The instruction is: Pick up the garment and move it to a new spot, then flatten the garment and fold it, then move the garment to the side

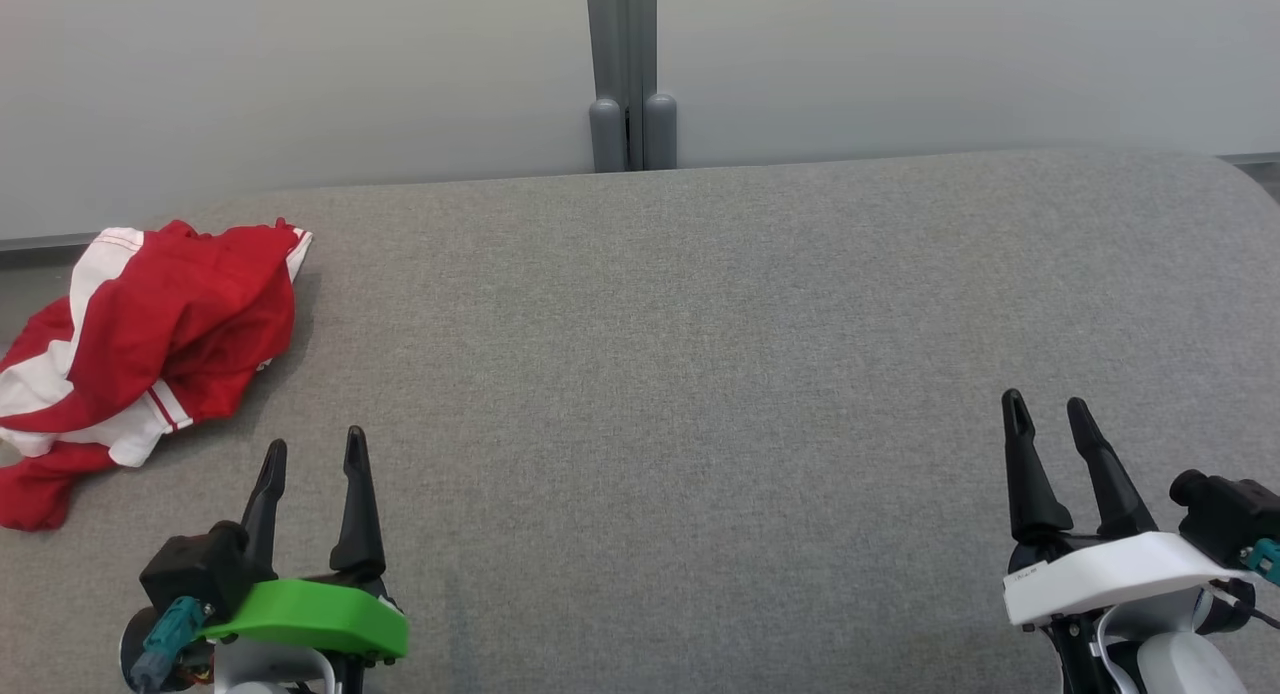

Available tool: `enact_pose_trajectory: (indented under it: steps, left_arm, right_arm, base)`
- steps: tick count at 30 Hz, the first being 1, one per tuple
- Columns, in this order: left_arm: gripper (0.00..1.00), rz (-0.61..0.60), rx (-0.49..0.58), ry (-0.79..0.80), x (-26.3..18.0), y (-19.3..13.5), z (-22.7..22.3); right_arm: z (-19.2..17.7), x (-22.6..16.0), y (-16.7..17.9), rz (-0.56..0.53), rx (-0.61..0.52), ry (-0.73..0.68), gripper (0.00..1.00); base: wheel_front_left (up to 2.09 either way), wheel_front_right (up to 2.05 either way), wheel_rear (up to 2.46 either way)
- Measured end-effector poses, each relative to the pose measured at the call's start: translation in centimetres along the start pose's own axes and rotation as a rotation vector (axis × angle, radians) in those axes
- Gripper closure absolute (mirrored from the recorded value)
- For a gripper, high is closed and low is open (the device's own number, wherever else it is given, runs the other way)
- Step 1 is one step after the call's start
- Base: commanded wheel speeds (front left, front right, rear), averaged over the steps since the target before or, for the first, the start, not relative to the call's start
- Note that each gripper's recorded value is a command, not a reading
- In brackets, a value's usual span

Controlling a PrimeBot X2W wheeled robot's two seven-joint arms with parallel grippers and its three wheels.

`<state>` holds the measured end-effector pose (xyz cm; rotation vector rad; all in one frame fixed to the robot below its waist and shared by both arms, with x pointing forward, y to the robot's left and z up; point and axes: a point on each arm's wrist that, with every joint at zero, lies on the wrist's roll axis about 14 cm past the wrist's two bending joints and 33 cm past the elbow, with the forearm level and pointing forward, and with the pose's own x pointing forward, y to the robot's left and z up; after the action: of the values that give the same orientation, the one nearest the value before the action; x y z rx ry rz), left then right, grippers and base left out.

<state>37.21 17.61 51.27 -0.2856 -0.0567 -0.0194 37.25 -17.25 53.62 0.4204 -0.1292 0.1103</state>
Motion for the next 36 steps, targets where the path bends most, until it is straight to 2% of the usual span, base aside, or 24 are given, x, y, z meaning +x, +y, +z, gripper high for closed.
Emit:
enact_pose_trajectory:
  steps: [18,36]
  left_arm:
    - [0.0,-0.019,0.142,-0.018,-0.3,-0.2,0.03]
    - [0.0,-0.026,0.206,-0.051,-0.51,0.02,0.6]
  right_arm:
    - [-0.03,-0.19,0.64,0.044,-0.149,-0.006,0.0]
    - [-0.51,-0.26,1.0,0.077,-0.238,-0.003,0.0]
  base:
    - [0.0,0.0,0.0]
    - [0.0,0.0,0.0]
